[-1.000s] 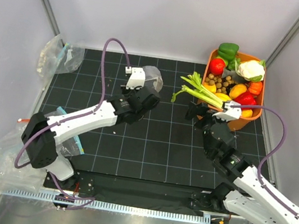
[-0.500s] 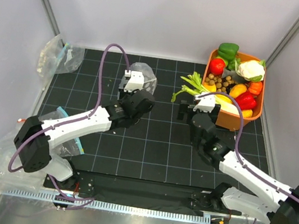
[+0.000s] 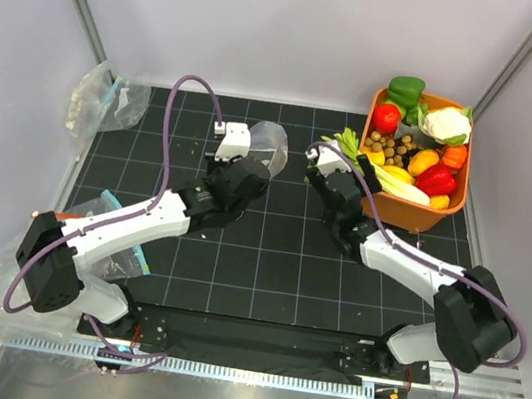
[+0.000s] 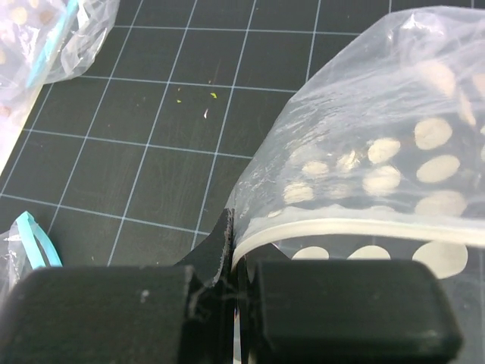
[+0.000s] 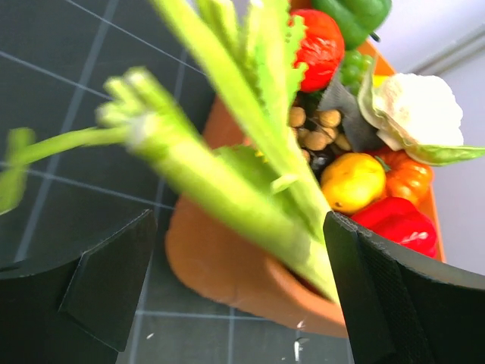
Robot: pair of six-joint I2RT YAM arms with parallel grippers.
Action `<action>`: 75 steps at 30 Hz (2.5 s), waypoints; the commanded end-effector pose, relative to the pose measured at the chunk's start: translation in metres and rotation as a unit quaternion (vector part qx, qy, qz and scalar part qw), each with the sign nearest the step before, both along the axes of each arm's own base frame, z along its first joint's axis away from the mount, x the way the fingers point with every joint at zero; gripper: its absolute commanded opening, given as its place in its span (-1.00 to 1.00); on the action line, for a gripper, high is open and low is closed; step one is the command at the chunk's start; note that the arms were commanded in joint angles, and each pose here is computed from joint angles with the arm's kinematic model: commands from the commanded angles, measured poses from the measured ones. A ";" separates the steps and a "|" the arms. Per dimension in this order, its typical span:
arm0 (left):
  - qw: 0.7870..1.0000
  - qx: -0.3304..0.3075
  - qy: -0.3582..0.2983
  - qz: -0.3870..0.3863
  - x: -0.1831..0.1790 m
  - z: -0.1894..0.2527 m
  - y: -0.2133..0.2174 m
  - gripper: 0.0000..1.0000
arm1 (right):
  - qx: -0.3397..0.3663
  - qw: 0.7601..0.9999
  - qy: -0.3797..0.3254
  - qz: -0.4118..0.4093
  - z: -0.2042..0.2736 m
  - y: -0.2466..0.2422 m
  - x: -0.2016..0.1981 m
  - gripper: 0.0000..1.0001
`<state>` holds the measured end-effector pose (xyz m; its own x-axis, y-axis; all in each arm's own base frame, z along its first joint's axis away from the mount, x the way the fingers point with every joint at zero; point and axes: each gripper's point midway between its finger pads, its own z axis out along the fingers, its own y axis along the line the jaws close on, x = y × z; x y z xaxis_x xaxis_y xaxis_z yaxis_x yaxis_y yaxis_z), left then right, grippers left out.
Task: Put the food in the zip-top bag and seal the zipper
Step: Pick up the fake vegetable from the bin.
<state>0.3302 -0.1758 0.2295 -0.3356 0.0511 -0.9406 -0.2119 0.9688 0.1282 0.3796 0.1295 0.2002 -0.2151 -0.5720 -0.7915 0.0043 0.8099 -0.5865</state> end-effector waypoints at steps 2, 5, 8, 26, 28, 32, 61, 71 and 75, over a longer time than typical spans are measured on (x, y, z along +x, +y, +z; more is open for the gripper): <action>0.999 -0.025 -0.031 0.009 0.001 0.020 0.003 -0.99 | 0.015 0.997 -0.061 -0.052 0.038 -0.023 0.030 0.99; 0.999 -0.025 -0.029 0.008 0.002 0.019 0.001 -0.99 | 0.014 0.994 -0.075 -0.080 0.035 -0.032 0.040 1.00; 0.999 -0.024 -0.027 0.006 0.003 0.018 -0.001 -0.99 | 0.019 0.990 -0.091 -0.106 0.033 -0.037 0.048 0.98; 1.000 -0.016 -0.014 0.002 0.006 0.011 -0.008 -1.00 | 0.249 0.940 -0.223 -0.068 0.129 -0.056 -0.023 -0.98; 1.000 -0.012 -0.010 0.001 0.007 0.009 -0.008 -1.00 | 0.272 0.936 -0.220 -0.022 0.138 -0.045 -0.033 -0.98; 1.000 -0.013 0.001 -0.008 0.008 0.005 -0.015 -1.00 | 0.351 0.907 -0.219 0.081 0.160 -0.019 -0.052 -0.98; 0.984 -0.028 0.130 -0.120 0.015 -0.055 -0.092 -0.99 | 0.450 0.550 -0.257 0.655 0.210 0.088 -0.252 -0.98; 0.953 -0.128 0.163 -0.223 -0.012 -0.046 -0.130 -1.00 | 0.461 0.586 -0.302 0.594 0.205 0.072 -0.231 -0.98; 0.926 -0.169 0.187 -0.280 -0.027 -0.047 -0.158 -1.00 | 0.470 0.583 -0.318 0.581 0.211 0.062 -0.233 -0.98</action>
